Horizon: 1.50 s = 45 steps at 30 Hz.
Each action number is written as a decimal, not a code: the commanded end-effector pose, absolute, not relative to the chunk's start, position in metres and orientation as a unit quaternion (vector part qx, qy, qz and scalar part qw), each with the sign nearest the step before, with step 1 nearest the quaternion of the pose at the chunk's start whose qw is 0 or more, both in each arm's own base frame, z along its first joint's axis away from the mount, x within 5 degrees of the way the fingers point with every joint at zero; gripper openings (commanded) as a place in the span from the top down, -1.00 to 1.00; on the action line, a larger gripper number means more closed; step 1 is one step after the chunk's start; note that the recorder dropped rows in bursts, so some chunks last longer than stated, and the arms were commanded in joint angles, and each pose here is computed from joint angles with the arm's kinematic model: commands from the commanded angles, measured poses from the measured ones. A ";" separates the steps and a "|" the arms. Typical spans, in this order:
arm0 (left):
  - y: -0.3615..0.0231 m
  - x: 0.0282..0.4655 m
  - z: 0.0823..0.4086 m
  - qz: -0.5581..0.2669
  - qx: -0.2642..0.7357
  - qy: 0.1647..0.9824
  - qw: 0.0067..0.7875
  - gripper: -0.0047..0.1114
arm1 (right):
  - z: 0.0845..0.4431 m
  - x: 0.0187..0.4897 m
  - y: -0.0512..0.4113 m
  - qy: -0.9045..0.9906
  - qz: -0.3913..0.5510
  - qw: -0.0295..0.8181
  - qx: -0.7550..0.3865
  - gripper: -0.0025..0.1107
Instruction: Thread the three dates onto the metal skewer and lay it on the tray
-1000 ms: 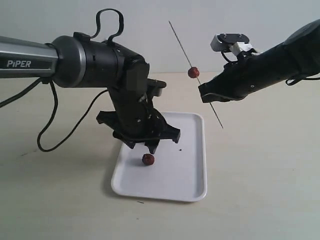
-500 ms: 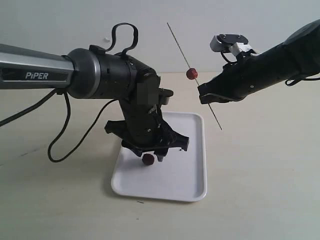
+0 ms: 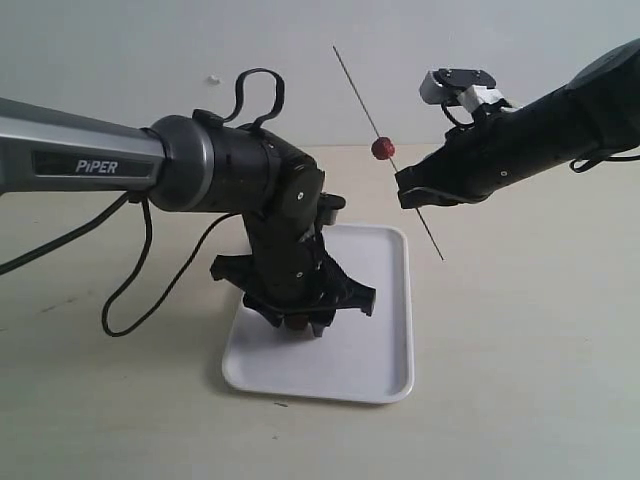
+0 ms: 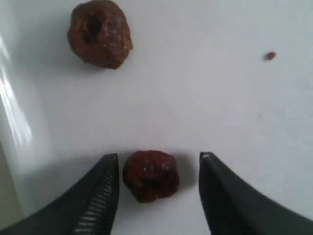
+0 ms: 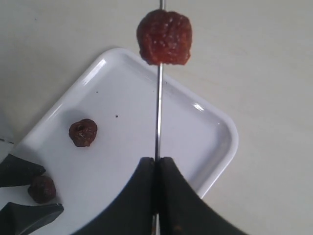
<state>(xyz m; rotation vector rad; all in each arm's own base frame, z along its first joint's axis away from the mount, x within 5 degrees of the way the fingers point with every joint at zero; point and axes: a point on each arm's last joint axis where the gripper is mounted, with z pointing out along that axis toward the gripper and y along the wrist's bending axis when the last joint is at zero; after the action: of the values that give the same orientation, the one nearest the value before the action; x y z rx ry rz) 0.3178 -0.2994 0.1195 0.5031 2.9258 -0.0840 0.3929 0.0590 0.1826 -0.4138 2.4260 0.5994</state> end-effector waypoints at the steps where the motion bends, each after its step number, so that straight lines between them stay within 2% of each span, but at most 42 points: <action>1: -0.300 0.318 0.112 -0.024 0.166 0.982 0.082 0.06 | 0.183 0.391 0.060 0.912 0.237 0.295 -0.159 0.96; 7: -0.301 0.318 0.111 -0.025 0.166 0.982 0.082 0.07 | 0.183 0.392 0.060 0.912 0.237 0.295 -0.158 0.96; 13: -0.301 0.318 0.111 -0.025 0.166 0.982 0.082 0.37 | 0.183 0.391 0.061 0.912 0.241 0.293 -0.158 0.96; 28: -0.307 0.326 0.131 -0.028 0.198 0.975 0.097 0.41 | 0.182 0.390 0.060 0.910 0.235 0.292 -0.174 0.96; 34: -0.301 0.333 0.156 -0.032 0.218 0.969 0.113 0.68 | 0.180 0.389 0.058 0.913 0.210 0.285 -0.202 0.96; 41: -0.273 0.351 0.171 -0.048 0.192 0.974 0.108 0.52 | 0.177 0.389 0.054 0.920 0.189 0.277 -0.200 0.96; 45: -0.263 0.357 0.182 -0.096 0.209 0.968 0.100 0.52 | 0.176 0.388 0.053 0.921 0.181 0.274 -0.212 0.96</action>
<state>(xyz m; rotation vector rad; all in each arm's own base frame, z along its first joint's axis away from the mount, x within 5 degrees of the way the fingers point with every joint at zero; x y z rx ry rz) 0.3539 -0.2681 0.1668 0.5858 2.8793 -0.1714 0.3884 0.0553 0.1774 -0.5510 2.4712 0.5151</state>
